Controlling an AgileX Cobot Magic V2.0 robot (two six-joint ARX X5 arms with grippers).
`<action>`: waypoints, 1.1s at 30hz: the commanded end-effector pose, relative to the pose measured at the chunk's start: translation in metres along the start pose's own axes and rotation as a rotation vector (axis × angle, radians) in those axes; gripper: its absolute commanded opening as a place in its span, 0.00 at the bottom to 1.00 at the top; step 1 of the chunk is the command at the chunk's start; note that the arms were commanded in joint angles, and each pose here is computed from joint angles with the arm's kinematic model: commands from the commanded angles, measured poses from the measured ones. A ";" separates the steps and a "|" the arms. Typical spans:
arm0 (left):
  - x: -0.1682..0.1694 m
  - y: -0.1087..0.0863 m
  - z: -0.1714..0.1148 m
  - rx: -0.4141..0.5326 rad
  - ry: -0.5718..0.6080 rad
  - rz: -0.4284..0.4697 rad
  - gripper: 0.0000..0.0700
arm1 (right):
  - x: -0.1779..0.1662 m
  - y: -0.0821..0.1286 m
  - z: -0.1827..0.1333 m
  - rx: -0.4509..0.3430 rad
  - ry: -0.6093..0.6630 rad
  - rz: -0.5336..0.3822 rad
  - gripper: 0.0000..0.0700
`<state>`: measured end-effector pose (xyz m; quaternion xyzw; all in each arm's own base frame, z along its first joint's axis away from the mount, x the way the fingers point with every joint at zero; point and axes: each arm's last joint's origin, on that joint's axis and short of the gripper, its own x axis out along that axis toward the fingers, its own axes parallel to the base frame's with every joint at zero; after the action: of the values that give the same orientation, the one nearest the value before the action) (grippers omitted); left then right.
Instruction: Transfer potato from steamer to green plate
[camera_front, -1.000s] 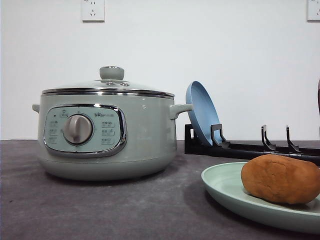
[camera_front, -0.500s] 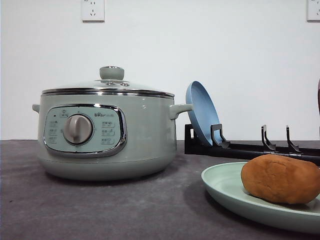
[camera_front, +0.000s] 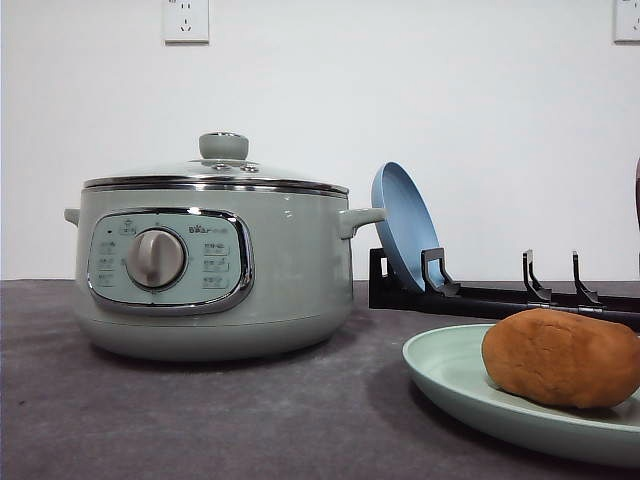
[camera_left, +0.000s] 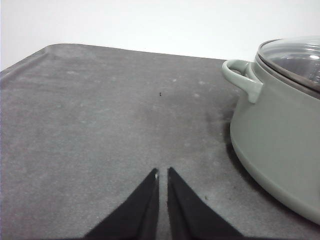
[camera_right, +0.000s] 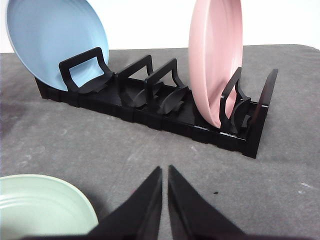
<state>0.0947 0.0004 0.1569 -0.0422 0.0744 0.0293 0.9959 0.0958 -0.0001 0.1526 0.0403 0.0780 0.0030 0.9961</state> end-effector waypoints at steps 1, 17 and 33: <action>0.002 0.001 -0.007 0.004 0.026 0.004 0.04 | 0.000 0.000 -0.001 -0.001 -0.007 0.000 0.01; 0.002 0.001 -0.007 0.004 0.026 0.004 0.04 | 0.000 0.000 -0.001 -0.001 -0.007 0.000 0.01; 0.002 0.001 -0.007 0.004 0.026 0.004 0.04 | 0.000 0.000 -0.001 -0.001 -0.007 0.000 0.01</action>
<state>0.0947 0.0004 0.1569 -0.0422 0.0744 0.0293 0.9959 0.0958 -0.0001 0.1526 0.0403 0.0780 0.0030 0.9961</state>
